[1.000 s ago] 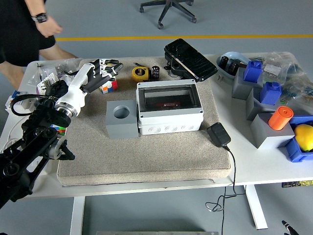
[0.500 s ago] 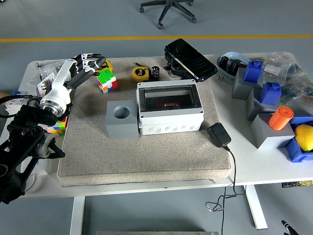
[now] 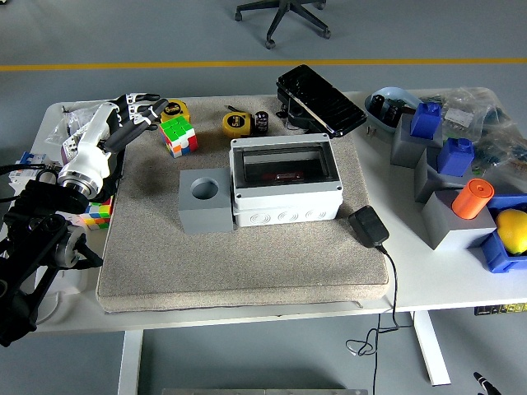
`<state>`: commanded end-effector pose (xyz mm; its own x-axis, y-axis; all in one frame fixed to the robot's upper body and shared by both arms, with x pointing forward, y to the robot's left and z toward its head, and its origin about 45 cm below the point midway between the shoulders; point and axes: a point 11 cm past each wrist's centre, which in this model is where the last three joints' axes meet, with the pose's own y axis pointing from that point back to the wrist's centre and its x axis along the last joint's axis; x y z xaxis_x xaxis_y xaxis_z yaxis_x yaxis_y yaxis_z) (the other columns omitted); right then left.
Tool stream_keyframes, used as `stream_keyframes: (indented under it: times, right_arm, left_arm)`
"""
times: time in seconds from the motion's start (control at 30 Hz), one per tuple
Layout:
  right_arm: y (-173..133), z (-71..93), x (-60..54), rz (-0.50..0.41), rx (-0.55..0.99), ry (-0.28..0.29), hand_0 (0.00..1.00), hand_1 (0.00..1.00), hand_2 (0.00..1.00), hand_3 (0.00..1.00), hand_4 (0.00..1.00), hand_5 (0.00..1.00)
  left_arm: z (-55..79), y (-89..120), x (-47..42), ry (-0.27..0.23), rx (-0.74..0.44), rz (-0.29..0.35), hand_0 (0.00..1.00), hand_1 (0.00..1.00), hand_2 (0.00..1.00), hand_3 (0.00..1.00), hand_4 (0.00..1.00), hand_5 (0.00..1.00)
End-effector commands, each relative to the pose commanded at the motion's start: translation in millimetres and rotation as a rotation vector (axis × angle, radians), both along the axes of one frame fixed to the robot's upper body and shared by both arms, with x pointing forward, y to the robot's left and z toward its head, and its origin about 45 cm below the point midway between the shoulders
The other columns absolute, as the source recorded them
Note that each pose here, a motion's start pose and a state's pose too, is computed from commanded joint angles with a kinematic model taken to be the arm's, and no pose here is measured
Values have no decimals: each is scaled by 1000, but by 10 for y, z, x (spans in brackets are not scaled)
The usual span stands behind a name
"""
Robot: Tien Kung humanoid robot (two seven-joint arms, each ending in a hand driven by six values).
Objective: Fetch the battery,place it into the box,close the lid of the box
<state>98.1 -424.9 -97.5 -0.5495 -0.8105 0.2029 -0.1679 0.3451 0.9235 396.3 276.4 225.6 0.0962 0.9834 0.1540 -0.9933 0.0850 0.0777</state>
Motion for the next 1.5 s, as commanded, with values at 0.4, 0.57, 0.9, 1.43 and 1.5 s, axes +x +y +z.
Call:
stream_keyframes:
  times: [0.4,0.57,0.9,1.43,1.5]
  right_arm:
    - [17,-12,-27,-5,6,4,703,679,671,590,964,499]
    - [28,-15,-25,-5,9,2,702,679,671,590,963,499]
    - [27,-14,-20,-9,14,4,702,679,671,589,962,499]
    - [55,-22,-11,-9,28,5,703,681,673,588,961,500]
    - [55,-23,-18,-11,29,6,703,681,673,588,961,500]
  left_arm:
    - [-16,-14,-11,9,-3,-5,595,669,637,665,998,555]
    - [-17,-23,-13,9,-6,-6,594,669,637,665,998,557]
    - [-19,-44,-13,14,-6,-14,592,668,637,665,998,556]
    - [34,-53,-8,4,-11,-20,592,665,634,664,998,560]
    - [25,-57,-13,6,-11,-21,592,665,634,664,998,560]
